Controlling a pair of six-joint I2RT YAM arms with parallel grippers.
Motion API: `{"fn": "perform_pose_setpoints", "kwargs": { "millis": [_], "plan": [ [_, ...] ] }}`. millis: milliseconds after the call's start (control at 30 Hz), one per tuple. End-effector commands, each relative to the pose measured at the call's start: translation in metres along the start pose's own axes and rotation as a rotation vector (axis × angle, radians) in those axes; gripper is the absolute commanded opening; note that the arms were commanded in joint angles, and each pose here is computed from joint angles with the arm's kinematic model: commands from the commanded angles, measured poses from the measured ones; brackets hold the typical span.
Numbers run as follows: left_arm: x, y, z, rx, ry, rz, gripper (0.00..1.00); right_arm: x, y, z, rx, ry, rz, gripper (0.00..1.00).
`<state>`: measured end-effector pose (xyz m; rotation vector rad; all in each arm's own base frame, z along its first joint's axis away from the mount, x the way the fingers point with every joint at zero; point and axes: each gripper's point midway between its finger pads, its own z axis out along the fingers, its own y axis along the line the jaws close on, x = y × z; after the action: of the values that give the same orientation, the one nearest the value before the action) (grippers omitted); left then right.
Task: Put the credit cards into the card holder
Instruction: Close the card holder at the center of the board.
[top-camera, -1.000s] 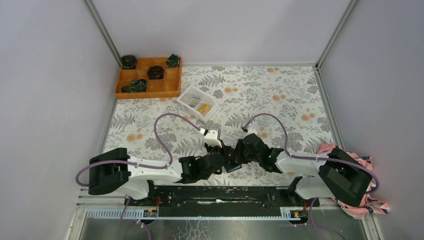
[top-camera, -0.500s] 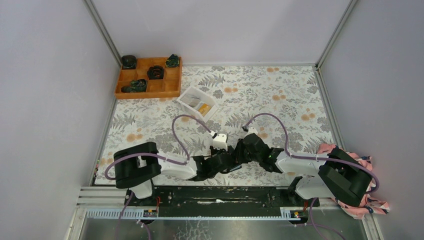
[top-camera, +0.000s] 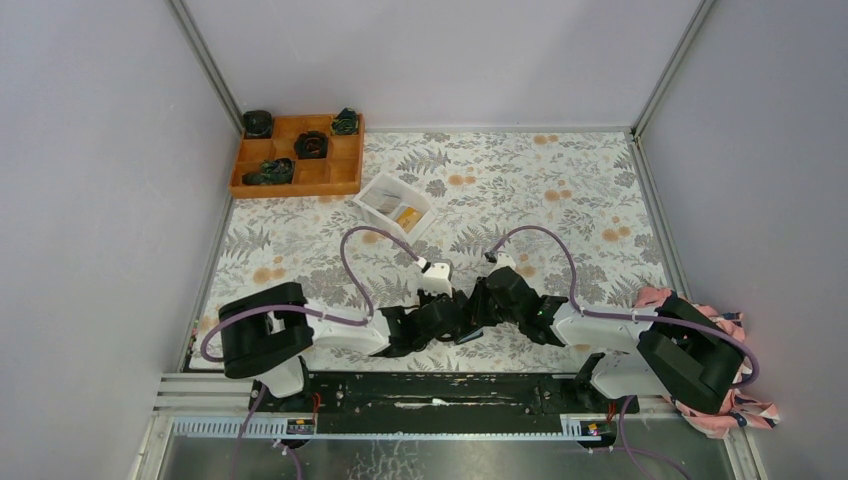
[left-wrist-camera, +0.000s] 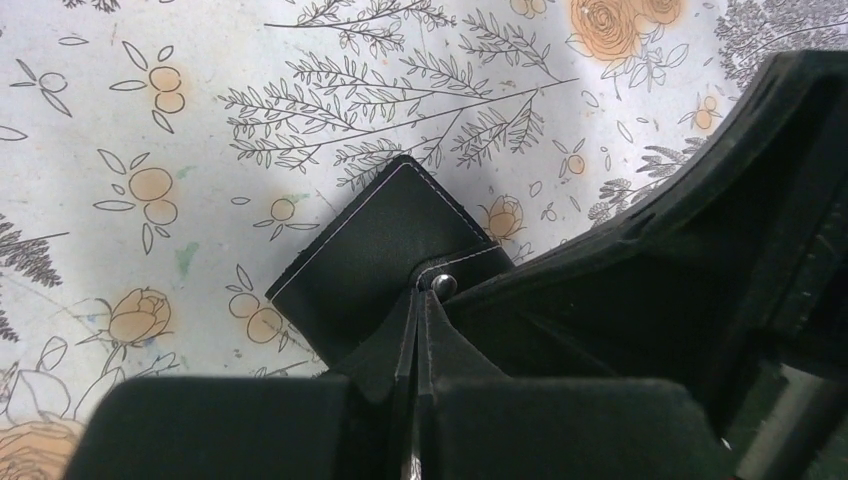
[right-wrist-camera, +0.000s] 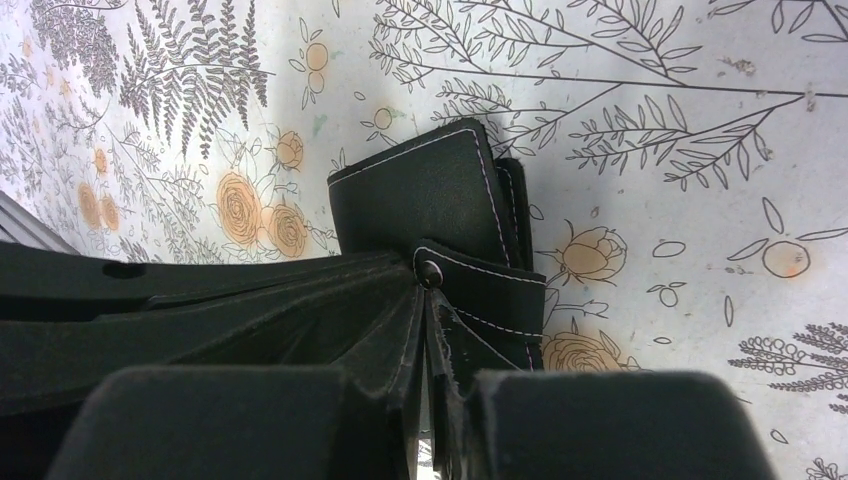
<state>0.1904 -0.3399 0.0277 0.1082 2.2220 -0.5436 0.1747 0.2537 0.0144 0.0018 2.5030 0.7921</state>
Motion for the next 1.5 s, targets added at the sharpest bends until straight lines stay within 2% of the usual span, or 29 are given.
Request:
{"fn": "perform_pose_setpoints", "kwargs": {
  "millis": [0, 167, 333, 1167, 1467],
  "plan": [
    [-0.007, 0.001, -0.013, -0.009, 0.002, -0.036, 0.00, 0.061, -0.069, -0.014, 0.235, 0.216, -0.067, 0.12],
    [-0.013, 0.010, -0.018, -0.032, -0.030, -0.057, 0.00, 0.055, -0.054, -0.016, 0.204, 0.205, -0.095, 0.21],
    [-0.013, 0.013, -0.018, -0.043, -0.037, -0.063, 0.00, 0.048, -0.043, -0.021, 0.192, 0.187, -0.112, 0.24],
    [-0.004, 0.011, -0.010, -0.030, -0.028, -0.072, 0.00, 0.017, 0.004, -0.040, 0.058, 0.102, -0.155, 0.25],
    [-0.005, 0.012, -0.009, -0.037, -0.034, -0.076, 0.00, 0.014, 0.033, -0.046, -0.072, 0.093, -0.170, 0.29]
  ]
}}
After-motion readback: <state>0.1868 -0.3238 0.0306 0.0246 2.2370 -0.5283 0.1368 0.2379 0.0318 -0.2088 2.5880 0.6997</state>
